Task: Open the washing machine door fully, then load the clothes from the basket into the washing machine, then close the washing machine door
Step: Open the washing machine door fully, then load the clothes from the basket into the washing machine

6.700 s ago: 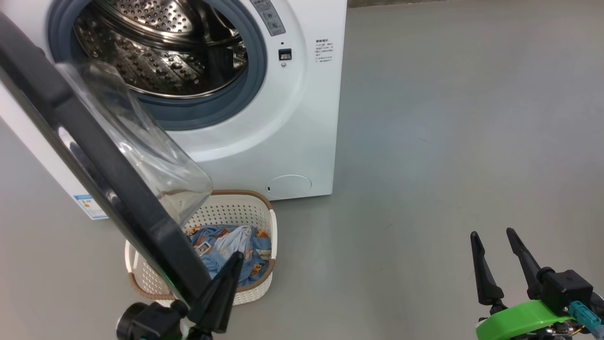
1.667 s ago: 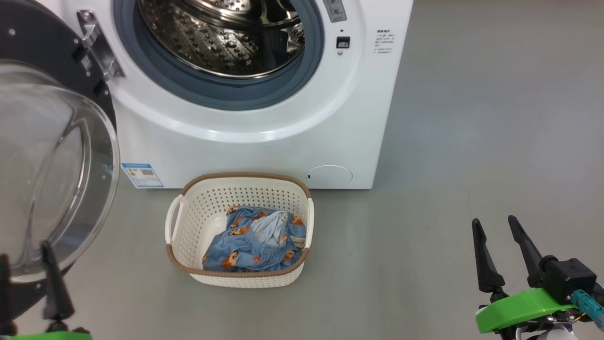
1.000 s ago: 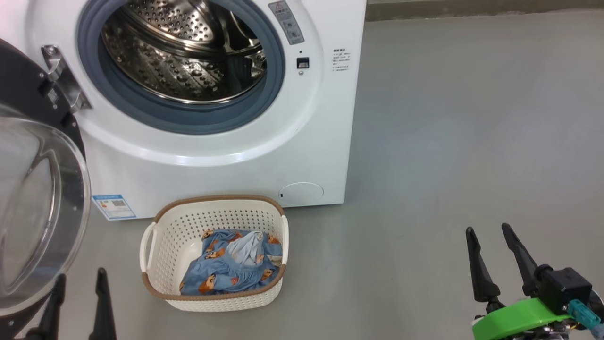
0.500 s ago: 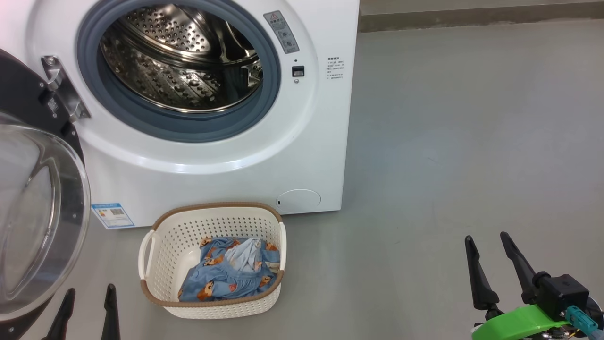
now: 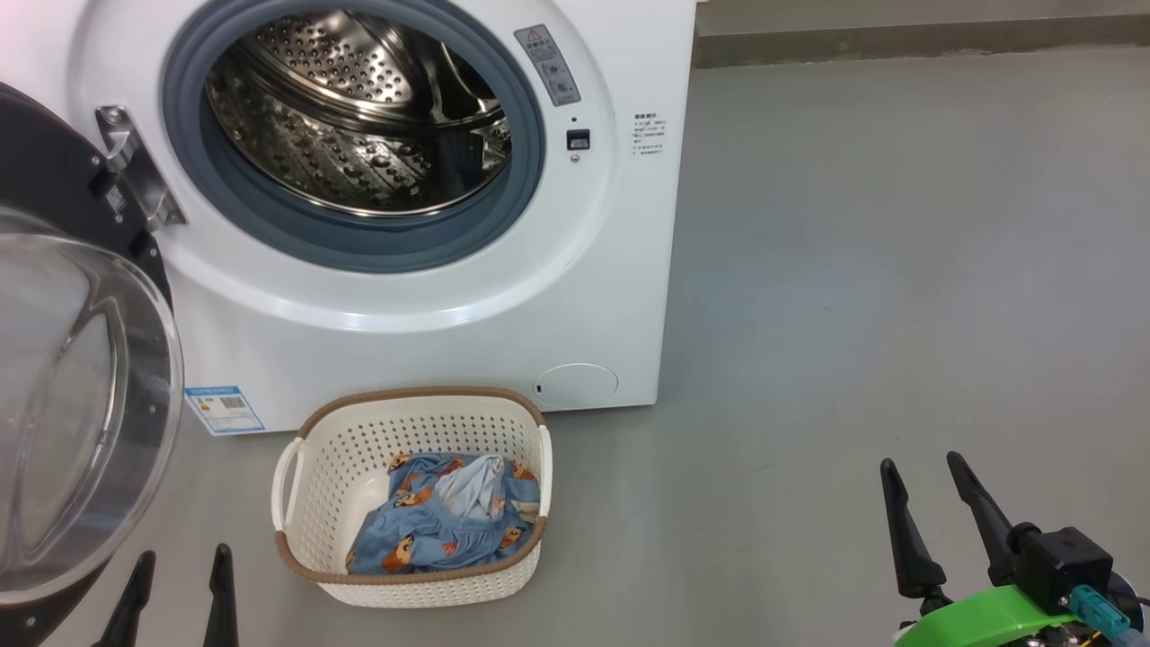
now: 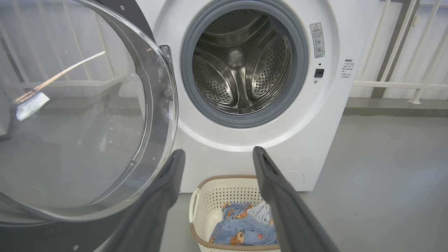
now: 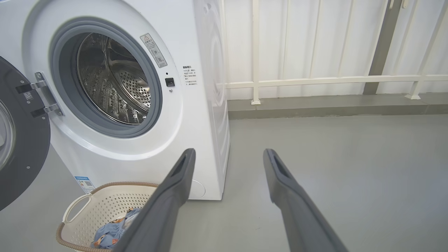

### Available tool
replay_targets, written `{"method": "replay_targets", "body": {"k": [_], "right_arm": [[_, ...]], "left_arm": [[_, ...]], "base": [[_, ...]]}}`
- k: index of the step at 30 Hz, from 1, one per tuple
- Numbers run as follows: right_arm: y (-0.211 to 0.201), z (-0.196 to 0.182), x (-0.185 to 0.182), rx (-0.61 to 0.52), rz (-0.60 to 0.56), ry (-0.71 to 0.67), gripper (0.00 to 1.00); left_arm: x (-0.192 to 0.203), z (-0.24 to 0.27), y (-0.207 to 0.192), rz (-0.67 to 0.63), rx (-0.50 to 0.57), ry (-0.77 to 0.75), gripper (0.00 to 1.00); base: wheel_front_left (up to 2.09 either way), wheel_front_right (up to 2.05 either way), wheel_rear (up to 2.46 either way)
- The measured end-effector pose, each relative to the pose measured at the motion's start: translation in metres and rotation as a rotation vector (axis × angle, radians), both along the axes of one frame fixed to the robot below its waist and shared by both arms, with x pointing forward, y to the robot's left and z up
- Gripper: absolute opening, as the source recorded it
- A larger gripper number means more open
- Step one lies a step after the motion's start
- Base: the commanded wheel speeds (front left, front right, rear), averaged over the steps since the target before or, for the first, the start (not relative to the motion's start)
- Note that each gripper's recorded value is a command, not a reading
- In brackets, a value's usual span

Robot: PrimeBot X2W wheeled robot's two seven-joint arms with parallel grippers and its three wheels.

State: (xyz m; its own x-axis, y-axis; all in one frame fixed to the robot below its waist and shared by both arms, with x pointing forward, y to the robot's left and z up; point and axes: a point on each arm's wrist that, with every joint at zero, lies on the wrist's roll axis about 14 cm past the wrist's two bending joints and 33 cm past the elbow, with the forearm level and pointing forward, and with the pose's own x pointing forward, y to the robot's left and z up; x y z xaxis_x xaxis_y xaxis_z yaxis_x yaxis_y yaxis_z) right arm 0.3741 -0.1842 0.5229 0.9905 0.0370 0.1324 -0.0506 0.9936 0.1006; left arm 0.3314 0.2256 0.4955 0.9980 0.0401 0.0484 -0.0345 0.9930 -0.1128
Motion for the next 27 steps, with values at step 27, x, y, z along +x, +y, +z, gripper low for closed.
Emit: {"method": "replay_targets", "body": {"k": [27], "right_arm": [[-0.0008,-0.0032,0.0002,0.001,-0.003,0.010,1.00]], "left_arm": [[-0.0010,-0.0020,0.0000,-0.001,-0.001,0.006,1.00]], "base": [[0.00,0.00,0.00]]}}
